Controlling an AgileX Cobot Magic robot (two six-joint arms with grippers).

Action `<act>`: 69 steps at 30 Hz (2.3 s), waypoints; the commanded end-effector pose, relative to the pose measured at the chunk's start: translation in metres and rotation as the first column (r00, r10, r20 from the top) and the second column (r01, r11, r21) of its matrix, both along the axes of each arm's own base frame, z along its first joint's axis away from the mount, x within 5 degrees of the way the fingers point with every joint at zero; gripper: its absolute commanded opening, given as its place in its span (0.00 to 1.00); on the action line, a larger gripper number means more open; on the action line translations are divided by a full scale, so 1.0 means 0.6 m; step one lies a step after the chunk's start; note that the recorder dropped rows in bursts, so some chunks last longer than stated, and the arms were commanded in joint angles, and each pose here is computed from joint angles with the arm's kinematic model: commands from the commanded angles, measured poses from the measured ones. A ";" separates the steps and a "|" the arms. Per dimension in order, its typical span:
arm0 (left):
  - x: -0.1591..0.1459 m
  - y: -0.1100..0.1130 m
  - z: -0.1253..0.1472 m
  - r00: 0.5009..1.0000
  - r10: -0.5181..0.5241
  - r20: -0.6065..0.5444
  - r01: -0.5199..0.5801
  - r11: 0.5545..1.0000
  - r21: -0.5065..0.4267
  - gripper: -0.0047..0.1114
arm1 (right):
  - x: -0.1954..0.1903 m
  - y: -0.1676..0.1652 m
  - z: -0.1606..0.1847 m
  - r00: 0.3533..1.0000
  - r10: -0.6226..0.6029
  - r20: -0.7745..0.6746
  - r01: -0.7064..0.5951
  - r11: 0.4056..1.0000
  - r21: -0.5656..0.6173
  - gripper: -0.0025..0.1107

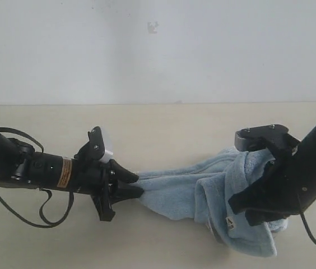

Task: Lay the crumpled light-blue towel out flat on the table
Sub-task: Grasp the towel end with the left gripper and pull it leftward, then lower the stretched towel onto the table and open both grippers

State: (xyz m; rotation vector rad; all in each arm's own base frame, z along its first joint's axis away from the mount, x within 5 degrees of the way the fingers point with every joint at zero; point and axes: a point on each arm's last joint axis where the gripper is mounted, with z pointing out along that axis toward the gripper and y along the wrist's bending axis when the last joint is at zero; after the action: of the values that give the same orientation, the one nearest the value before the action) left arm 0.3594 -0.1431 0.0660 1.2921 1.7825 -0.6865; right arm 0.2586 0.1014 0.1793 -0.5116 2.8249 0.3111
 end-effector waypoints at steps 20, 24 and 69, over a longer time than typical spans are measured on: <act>-0.088 0.092 0.392 0.875 0.343 0.341 -0.367 0.930 0.008 0.07 | -0.011 -0.097 0.157 0.953 -0.067 0.295 0.202 0.867 -0.456 0.02; -0.127 0.127 0.396 0.849 0.395 0.351 -0.423 0.906 0.002 0.07 | -0.009 -0.103 0.160 0.936 -0.119 0.330 0.270 0.845 -0.462 0.02; -0.099 0.168 0.177 0.747 0.659 -0.091 -0.633 0.746 0.205 0.65 | 0.081 -0.117 0.052 0.886 -0.160 0.435 0.346 0.854 -0.389 0.52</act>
State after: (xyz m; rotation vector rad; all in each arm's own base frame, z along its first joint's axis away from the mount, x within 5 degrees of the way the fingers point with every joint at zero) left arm 0.2937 -0.0415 0.1653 0.6894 2.2976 -0.2285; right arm 0.3082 0.0258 0.1982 -0.2430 2.5458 -0.5037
